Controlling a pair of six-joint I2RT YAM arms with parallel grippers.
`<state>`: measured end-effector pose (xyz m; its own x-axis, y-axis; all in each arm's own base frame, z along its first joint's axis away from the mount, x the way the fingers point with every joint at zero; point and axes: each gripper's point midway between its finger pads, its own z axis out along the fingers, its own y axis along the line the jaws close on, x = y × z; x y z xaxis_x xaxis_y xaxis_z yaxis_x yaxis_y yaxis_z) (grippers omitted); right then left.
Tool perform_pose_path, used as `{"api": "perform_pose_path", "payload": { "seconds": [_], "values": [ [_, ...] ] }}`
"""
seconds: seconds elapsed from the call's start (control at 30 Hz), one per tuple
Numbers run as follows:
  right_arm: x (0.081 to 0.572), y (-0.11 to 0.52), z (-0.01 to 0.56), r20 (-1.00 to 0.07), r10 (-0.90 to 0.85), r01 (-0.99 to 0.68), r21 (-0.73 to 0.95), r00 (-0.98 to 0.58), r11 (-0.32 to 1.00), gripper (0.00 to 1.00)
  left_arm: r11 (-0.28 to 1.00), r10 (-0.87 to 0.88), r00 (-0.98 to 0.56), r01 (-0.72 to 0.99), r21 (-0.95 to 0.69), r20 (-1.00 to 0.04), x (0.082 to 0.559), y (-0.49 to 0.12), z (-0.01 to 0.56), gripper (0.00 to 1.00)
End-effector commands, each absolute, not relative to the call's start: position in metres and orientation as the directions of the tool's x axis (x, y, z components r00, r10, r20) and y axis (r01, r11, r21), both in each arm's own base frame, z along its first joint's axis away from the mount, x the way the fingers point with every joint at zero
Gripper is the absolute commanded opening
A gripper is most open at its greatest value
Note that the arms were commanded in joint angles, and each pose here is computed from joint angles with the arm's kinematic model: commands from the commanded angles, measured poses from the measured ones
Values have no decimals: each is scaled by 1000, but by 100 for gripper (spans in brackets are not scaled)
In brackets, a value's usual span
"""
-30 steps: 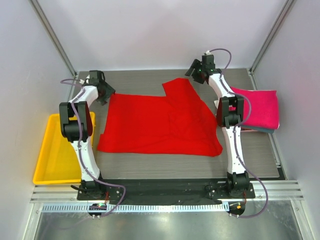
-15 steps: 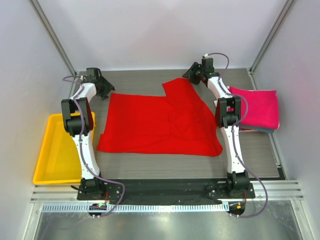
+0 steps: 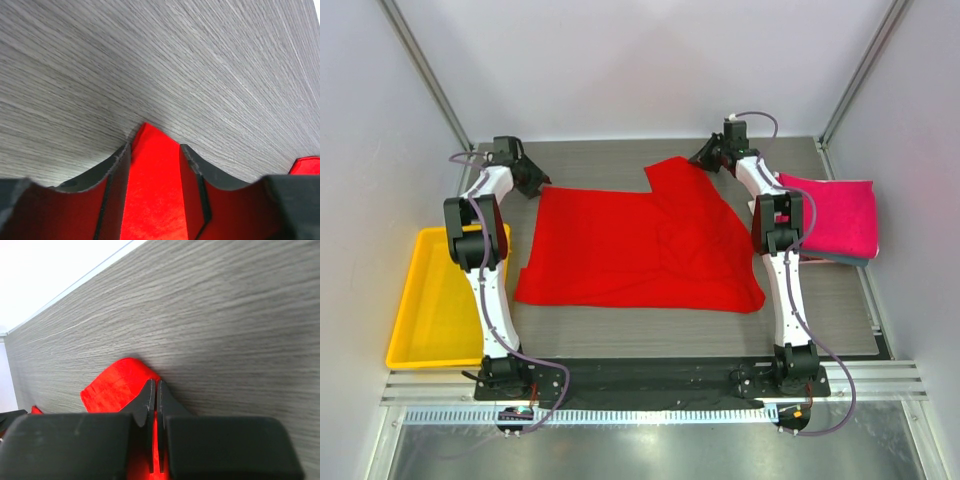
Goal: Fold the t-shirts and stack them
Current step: Fold the tshirt
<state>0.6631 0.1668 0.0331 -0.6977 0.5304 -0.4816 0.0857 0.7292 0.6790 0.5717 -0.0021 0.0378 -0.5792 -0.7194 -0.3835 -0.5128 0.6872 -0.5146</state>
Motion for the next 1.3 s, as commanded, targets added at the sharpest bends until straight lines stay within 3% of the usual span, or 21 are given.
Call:
{"api": "perform_pose_path", "payload": {
  "seconds": [0.0,0.23,0.33,0.53,1.27],
  "values": [
    [665,158,69,-533,529,61,664,-660,746,1,700,-700,-612,-490,-519,-367,571,-11,34,44],
    [665,156,69,-527,537,63,672,-658,738,1,702,-703,-611,-516,-490,-363,567,-6,24,37],
    [665,156,72,-529,539,61,675,-655,736,1,708,-701,-607,-525,-472,-375,564,-2,23,29],
    [665,154,82,-547,538,43,675,-642,737,1,713,-697,-592,-520,-470,-405,572,3,31,0],
    [639,149,152,-629,503,-71,663,-593,745,1,749,-662,-503,-407,-523,-556,575,2,86,0]
  ]
}}
